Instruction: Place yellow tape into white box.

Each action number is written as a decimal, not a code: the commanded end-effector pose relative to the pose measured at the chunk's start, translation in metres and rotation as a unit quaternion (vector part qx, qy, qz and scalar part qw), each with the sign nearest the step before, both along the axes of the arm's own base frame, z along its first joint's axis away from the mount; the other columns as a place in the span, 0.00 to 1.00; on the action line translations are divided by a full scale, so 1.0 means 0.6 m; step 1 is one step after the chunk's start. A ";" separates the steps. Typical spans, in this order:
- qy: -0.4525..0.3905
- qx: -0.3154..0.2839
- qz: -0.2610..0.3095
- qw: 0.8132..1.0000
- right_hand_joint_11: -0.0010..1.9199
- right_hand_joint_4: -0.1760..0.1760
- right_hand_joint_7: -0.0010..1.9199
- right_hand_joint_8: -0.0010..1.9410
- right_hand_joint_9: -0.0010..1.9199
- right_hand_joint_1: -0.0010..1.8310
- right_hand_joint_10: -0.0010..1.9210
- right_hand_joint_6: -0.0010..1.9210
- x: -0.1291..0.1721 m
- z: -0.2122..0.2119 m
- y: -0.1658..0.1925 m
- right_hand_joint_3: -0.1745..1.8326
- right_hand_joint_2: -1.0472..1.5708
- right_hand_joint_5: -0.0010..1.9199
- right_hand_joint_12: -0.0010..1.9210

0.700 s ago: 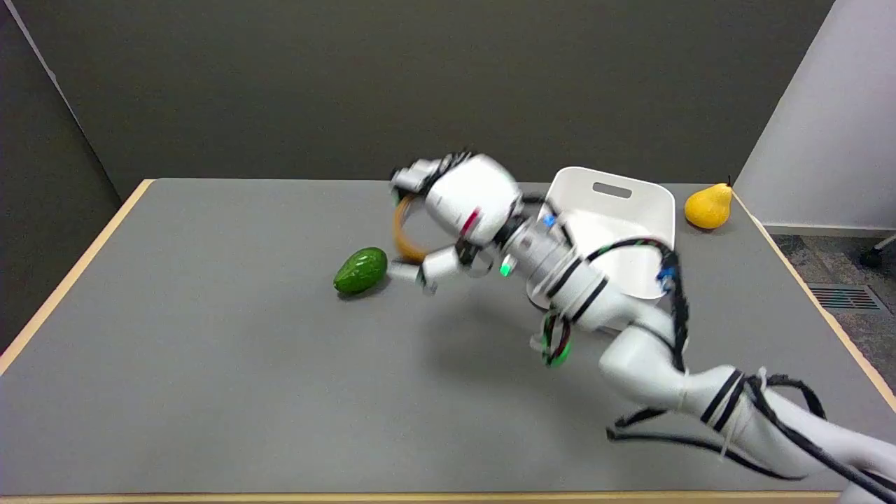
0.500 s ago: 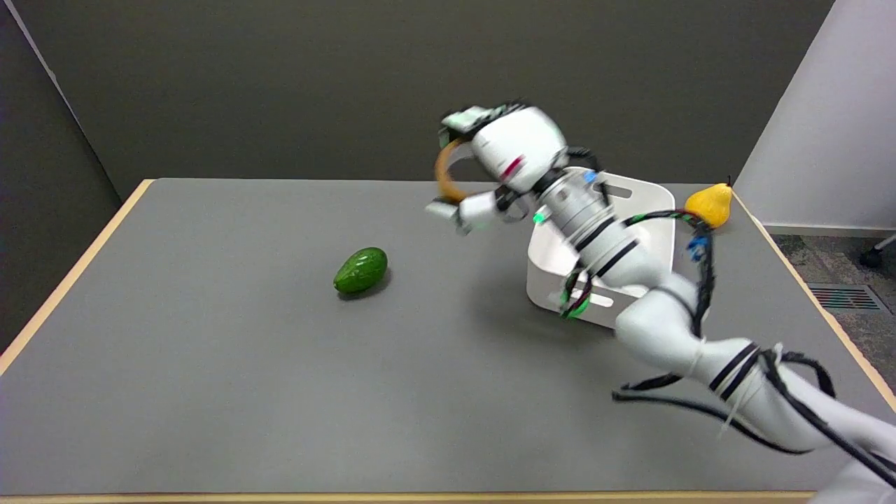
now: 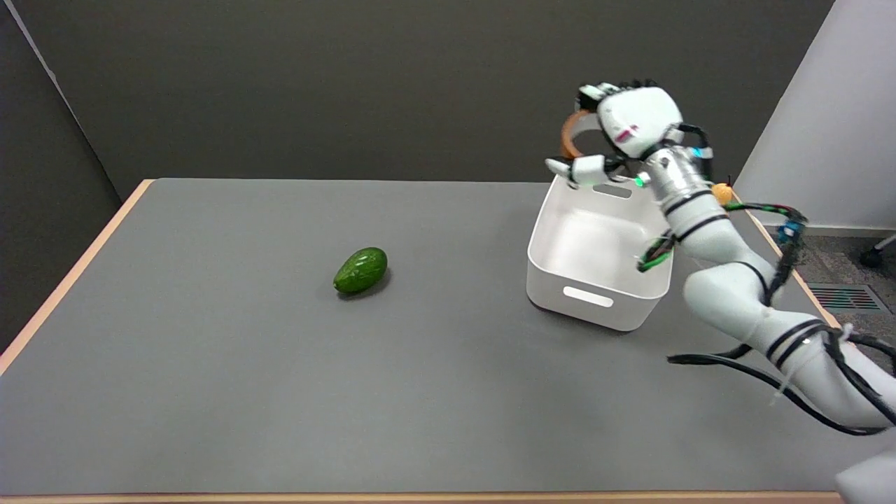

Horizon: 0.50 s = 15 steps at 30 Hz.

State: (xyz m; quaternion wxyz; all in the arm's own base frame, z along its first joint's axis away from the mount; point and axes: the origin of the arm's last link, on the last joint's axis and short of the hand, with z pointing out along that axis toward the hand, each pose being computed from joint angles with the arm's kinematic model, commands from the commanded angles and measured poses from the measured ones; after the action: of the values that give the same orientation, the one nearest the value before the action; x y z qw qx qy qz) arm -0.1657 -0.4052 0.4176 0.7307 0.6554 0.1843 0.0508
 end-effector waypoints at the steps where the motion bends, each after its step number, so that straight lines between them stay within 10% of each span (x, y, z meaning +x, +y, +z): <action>1: 0.031 -0.090 -0.044 0.995 0.51 0.68 0.44 1.00 0.48 0.52 1.00 0.79 -0.079 0.115 0.091 0.41 0.76 0.38 1.00; 11: -0.026 0.018 -0.008 0.999 0.55 0.81 0.47 0.98 0.50 0.51 0.99 0.79 -0.091 0.039 0.101 0.42 0.76 0.39 1.00; 13: -0.051 0.025 -0.011 0.998 0.49 0.98 0.47 0.90 0.51 0.49 0.94 0.78 -0.089 0.041 0.099 0.32 0.80 0.37 1.00; 15: -0.061 0.024 -0.006 0.998 0.36 0.89 0.47 0.71 0.48 0.40 0.82 0.58 -0.083 0.044 0.098 0.53 0.67 0.28 1.00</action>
State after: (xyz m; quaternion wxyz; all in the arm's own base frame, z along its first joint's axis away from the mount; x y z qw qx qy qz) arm -0.2054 -0.3661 0.4535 0.7524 0.6330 0.1811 0.0212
